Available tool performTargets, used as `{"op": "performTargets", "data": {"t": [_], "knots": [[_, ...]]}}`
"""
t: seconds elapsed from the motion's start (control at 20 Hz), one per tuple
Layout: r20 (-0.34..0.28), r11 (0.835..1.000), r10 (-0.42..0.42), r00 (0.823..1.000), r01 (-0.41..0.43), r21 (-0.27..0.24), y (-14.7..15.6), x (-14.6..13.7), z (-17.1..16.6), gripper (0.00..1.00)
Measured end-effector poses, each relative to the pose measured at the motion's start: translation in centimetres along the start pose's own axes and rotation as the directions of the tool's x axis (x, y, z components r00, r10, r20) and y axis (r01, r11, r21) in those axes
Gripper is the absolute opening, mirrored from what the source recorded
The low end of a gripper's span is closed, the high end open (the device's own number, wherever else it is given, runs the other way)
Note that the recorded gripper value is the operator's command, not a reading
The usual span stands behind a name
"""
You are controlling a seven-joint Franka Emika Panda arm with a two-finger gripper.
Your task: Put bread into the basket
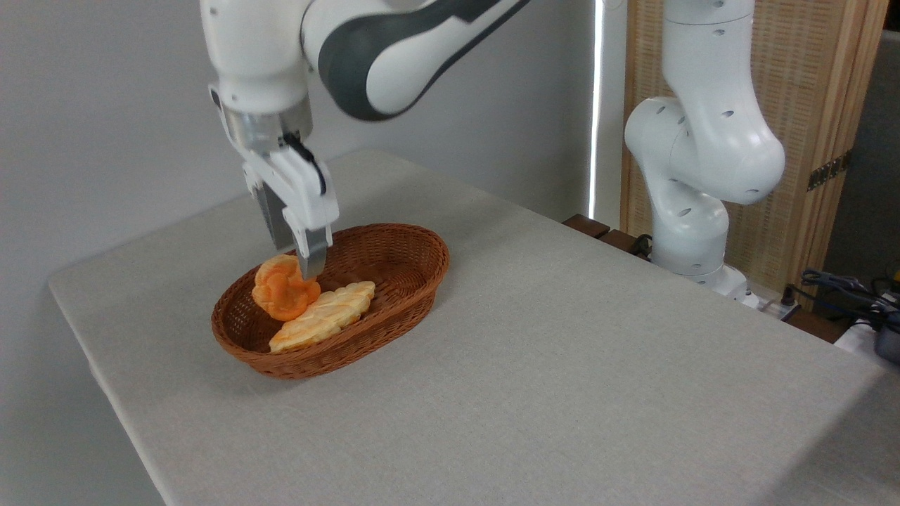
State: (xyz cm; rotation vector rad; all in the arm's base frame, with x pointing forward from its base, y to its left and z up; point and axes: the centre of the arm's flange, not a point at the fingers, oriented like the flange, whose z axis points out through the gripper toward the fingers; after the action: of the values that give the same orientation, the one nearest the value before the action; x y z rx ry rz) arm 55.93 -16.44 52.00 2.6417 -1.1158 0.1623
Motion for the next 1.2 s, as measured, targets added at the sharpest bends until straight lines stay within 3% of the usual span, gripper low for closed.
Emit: {"op": "performTargets", "data": {"t": [0.25,0.4,0.6,0.85,1.2], "knots": [[-0.055,0.997,-0.072,0.996,0.072,-0.002,-1.9,-3.1,-5.7,1.00],[-0.069,0.994,-0.109,0.992,0.110,0.009,-3.4,-4.8,-7.3,1.00],[-0.026,0.987,-0.136,0.990,0.138,0.082,-6.5,-7.3,-7.9,1.00],[0.046,0.977,-0.129,0.991,0.119,0.178,-8.5,-9.1,-8.4,1.00],[0.076,0.984,-0.028,0.997,0.014,0.180,-8.8,-9.3,-8.3,1.00]]}}
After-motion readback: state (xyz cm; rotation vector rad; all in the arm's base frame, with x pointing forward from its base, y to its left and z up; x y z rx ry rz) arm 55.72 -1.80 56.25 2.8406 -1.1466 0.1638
